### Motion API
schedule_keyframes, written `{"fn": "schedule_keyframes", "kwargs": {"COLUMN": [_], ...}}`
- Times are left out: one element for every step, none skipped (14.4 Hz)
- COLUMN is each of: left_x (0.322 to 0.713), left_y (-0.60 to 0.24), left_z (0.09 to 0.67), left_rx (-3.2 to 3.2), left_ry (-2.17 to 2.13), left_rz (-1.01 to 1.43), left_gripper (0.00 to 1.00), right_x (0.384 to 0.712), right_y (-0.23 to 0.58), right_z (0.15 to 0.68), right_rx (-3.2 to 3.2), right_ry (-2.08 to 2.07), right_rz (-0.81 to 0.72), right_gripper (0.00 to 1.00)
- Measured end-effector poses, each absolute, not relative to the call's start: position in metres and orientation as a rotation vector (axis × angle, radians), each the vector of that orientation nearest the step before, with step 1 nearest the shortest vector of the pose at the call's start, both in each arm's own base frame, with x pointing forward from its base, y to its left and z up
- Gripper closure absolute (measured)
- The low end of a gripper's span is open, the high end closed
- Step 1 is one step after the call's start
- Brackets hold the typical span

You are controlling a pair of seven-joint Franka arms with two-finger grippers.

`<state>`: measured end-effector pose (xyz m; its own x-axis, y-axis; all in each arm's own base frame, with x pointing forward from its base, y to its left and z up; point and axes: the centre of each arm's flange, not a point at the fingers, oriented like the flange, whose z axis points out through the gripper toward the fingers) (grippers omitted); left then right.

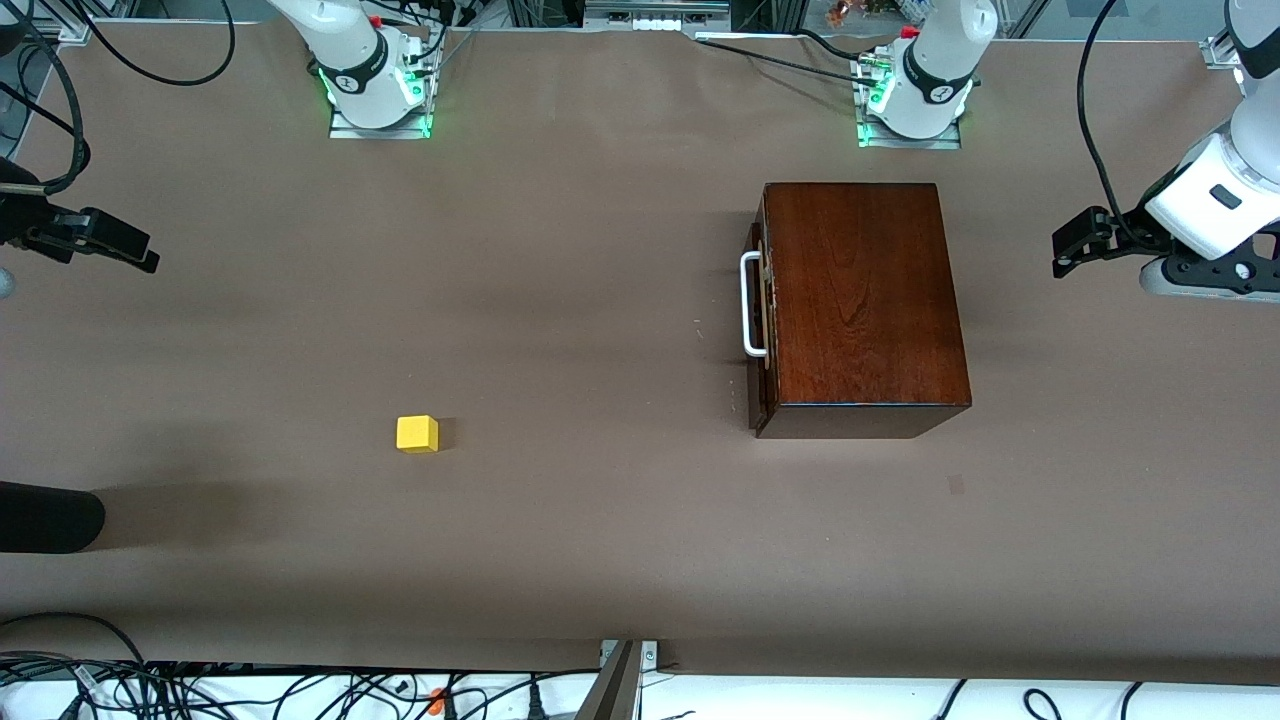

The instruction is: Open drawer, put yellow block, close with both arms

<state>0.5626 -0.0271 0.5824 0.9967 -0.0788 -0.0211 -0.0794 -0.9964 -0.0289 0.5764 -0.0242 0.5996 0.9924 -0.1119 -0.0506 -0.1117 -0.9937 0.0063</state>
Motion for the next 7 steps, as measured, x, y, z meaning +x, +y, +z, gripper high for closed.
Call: {"fn": "schedule_keyframes", "kwargs": {"left_x": [0.563,0.5635,0.5641,0.5645,0.5648,0.5649,0.565], "left_y": [-0.0272,-0.0272,-0.0272,-0.0269,-0.0263,-0.0254,-0.0241], "left_z": [0.5815,0.5805,0.5793,0.5783,0.5779,0.5781,0.5783], "left_rx": [-3.109,-3.109,-3.109,-3.109,-3.109,-3.11,-3.11], "left_ry": [0.123,0.123,0.123,0.122,0.12,0.118,0.114], "left_rz": [0.033,0.036,0.039,0.042,0.043,0.043,0.042], "left_gripper": [0.0,0.0,0.0,0.0,0.0,0.0,0.0], "right_x": [0.5764,0.5764,0.5764,0.5764,0.5764,0.5764,0.5764], "right_y": [-0.0242,-0.0242,-0.0242,-0.0242,-0.0243,-0.0243,-0.0243], "right_z": [0.5997,0.5997,0.5997,0.5997,0.5997,0.5997,0.5997], "right_rx": [3.132,3.132,3.132,3.132,3.132,3.132,3.132], "right_ry": [-0.176,-0.176,-0.176,-0.177,-0.177,-0.178,-0.178], "right_rz": [-0.08,-0.08,-0.08,-0.08,-0.08,-0.079,-0.079], "right_gripper": [0.0,0.0,0.0,0.0,0.0,0.0,0.0]}}
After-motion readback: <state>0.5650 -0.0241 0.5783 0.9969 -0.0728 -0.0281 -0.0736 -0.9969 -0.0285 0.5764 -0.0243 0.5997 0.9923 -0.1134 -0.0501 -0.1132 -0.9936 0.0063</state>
